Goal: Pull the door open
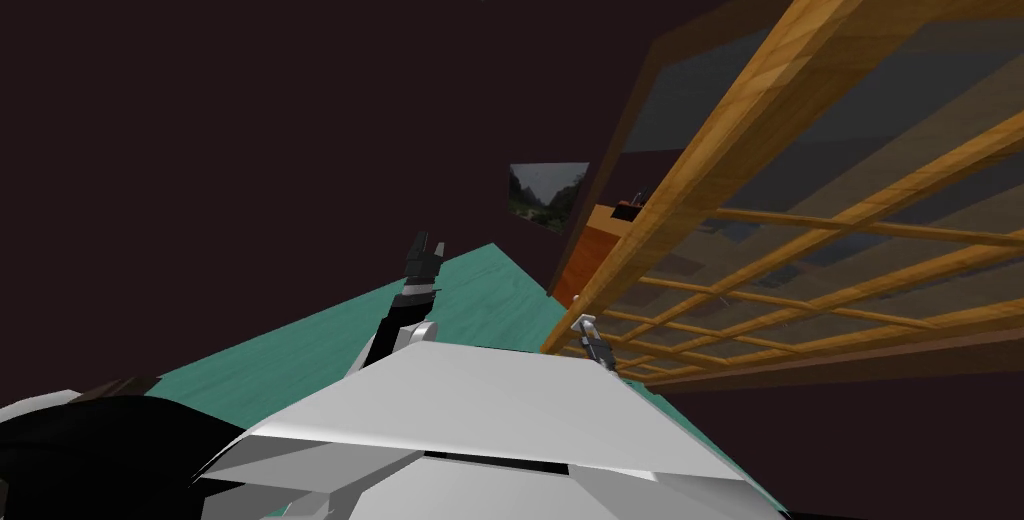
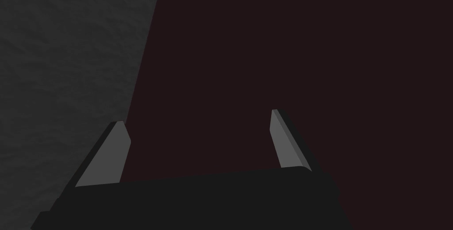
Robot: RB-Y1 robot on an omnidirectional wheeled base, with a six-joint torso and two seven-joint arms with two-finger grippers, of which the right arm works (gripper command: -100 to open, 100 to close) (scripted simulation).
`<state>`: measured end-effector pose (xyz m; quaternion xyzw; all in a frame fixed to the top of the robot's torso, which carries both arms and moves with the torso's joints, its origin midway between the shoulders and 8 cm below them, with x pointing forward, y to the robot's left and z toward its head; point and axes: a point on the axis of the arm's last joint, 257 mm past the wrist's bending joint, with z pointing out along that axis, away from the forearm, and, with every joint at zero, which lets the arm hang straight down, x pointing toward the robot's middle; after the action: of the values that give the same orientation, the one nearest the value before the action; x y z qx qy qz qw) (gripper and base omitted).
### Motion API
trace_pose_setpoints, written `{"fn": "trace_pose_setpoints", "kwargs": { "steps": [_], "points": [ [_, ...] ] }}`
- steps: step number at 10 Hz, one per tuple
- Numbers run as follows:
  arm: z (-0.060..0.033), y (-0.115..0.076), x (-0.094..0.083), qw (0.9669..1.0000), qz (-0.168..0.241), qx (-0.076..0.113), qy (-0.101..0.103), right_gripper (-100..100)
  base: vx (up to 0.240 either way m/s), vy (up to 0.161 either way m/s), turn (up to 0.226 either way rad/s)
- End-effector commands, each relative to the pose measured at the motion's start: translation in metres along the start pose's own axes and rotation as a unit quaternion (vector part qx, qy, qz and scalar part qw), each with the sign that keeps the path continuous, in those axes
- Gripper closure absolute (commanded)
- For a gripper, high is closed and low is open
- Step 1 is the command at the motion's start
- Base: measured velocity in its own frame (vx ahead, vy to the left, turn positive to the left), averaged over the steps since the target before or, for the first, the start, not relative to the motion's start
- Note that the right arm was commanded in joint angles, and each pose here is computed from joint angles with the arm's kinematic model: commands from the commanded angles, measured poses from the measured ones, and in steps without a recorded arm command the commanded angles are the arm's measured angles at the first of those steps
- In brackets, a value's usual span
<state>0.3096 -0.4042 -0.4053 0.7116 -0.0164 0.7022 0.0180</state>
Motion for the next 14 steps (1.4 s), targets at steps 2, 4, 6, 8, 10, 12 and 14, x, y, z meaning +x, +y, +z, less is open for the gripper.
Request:
{"fn": "trace_pose_setpoints", "kwargs": {
  "steps": [2,4,6,8,10,12,14],
  "points": [
    [-0.0105,0.000,0.004,0.9999,0.000,0.015,0.005,100,-0.216,-0.029,0.114],
    [-0.0136,0.000,0.001,0.9998,0.000,0.017,0.000,100,-0.163,-0.036,0.078],
    [-0.0196,-0.001,0.000,0.9996,0.001,0.027,0.000,100,-0.185,-0.036,0.160],
    [-0.0229,-0.001,0.001,0.9994,0.001,0.033,0.002,100,-0.198,-0.054,0.122],
    [-0.0266,0.000,0.002,0.9992,0.001,0.041,0.003,100,-0.215,-0.066,0.151],
    [-0.0299,0.000,0.004,0.9988,0.001,0.048,0.005,100,-0.204,-0.058,0.118],
    [-0.0328,0.000,0.005,0.9985,0.001,0.054,0.006,100,-0.195,-0.033,0.115]
  ]
}}
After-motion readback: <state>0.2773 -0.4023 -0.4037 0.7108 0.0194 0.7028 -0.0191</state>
